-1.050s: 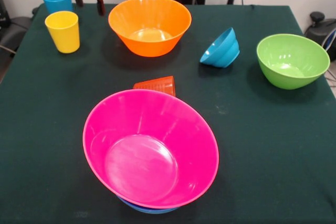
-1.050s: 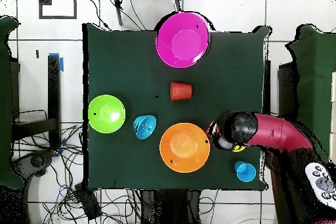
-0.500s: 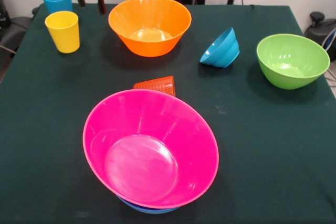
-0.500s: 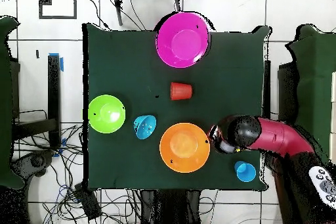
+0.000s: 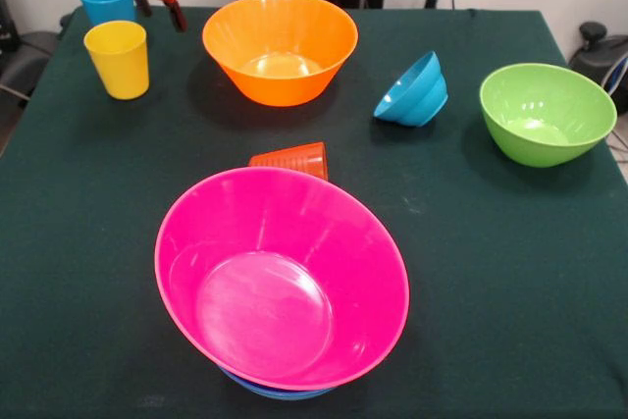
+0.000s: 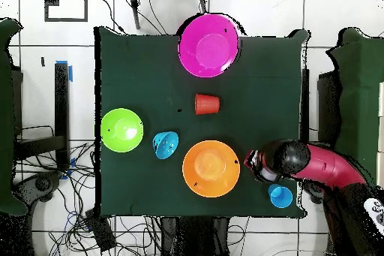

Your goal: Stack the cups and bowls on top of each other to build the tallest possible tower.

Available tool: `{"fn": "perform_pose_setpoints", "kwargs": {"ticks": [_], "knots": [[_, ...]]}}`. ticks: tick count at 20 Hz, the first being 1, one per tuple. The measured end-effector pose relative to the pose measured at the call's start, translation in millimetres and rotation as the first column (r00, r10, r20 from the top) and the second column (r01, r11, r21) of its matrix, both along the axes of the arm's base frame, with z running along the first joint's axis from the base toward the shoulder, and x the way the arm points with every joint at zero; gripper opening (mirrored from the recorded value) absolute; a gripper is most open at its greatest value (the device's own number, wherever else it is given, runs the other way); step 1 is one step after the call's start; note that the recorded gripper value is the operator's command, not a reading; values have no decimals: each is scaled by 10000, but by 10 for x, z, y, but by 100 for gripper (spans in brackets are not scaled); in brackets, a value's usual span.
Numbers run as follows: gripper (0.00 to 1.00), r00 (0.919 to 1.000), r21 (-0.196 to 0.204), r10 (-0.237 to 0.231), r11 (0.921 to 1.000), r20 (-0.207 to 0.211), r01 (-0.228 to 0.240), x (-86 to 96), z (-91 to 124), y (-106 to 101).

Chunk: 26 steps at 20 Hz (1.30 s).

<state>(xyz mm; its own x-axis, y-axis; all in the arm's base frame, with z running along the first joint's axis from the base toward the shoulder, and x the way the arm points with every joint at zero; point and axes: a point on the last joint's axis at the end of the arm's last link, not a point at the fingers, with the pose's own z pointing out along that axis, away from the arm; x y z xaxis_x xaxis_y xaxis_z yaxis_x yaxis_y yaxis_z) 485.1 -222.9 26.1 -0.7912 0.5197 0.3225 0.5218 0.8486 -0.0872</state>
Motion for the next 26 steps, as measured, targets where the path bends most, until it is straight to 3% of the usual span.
{"fn": "perform_pose_setpoints", "kwargs": {"ticks": [8,18,26], "knots": [[100,10000,-86,-2,10000,-23,1,-144,54,-121],[100,9994,-42,241,9997,-249,-242,-416,273,12],[100,9978,86,610,9981,-260,-608,-415,207,100]]}}
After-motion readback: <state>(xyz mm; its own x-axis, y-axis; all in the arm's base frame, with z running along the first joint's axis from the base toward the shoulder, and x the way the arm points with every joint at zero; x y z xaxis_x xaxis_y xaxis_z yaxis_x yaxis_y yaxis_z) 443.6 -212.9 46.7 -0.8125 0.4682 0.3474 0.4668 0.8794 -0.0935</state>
